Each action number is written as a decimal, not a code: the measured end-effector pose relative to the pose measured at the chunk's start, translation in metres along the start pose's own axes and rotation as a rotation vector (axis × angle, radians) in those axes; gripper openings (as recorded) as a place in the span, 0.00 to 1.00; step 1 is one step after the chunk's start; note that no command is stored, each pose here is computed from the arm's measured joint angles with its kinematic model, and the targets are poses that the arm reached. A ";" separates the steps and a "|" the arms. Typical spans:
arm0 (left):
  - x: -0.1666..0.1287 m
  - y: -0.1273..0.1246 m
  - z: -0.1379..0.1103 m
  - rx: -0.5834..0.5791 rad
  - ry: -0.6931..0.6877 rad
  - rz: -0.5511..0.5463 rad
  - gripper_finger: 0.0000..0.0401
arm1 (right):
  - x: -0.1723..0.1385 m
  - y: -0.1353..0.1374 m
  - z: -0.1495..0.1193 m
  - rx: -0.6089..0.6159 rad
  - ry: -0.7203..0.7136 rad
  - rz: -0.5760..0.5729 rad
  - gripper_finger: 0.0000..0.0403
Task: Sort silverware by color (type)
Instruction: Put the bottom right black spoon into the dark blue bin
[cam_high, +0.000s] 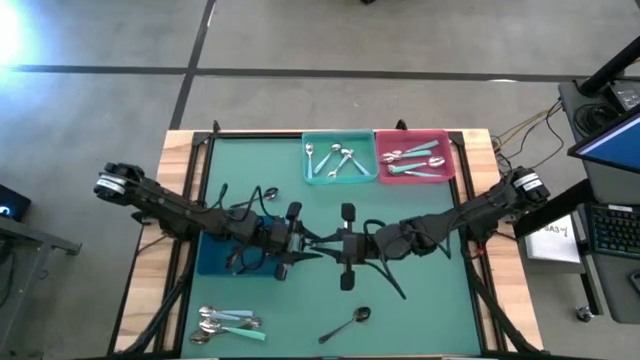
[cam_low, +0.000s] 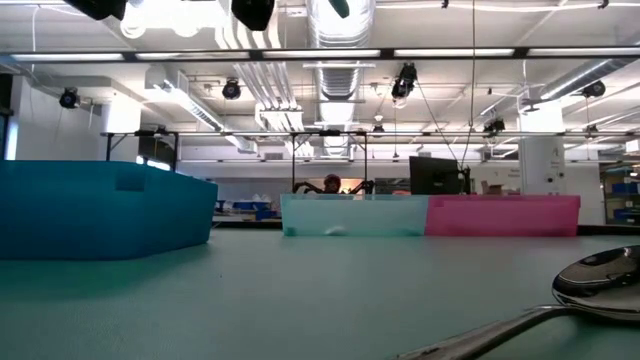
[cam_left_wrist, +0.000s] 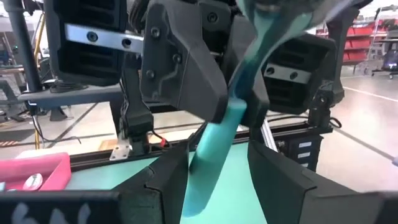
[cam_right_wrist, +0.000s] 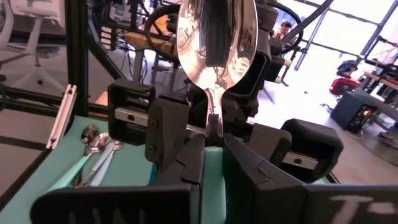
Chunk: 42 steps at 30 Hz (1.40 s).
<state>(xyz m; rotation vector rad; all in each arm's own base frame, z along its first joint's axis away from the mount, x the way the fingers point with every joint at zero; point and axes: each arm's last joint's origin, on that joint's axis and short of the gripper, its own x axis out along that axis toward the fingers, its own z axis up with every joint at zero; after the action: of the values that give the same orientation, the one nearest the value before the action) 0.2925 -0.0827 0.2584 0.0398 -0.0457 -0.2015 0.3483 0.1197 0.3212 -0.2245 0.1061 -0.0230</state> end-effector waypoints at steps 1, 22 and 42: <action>0.001 0.000 0.001 -0.001 -0.002 0.009 0.37 | 0.000 0.000 0.000 0.001 -0.001 0.004 0.07; -0.001 0.003 -0.005 -0.041 0.023 0.080 0.10 | -0.014 -0.004 -0.007 0.194 0.174 0.015 0.33; 0.023 0.080 -0.017 -0.025 0.068 0.276 0.10 | -0.059 0.023 -0.038 0.481 0.635 -0.064 0.40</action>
<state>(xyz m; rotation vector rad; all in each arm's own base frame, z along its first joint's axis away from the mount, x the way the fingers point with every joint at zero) 0.3316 -0.0083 0.2457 0.0153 0.0192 0.0752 0.2861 0.1353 0.2855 0.2689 0.7171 -0.1811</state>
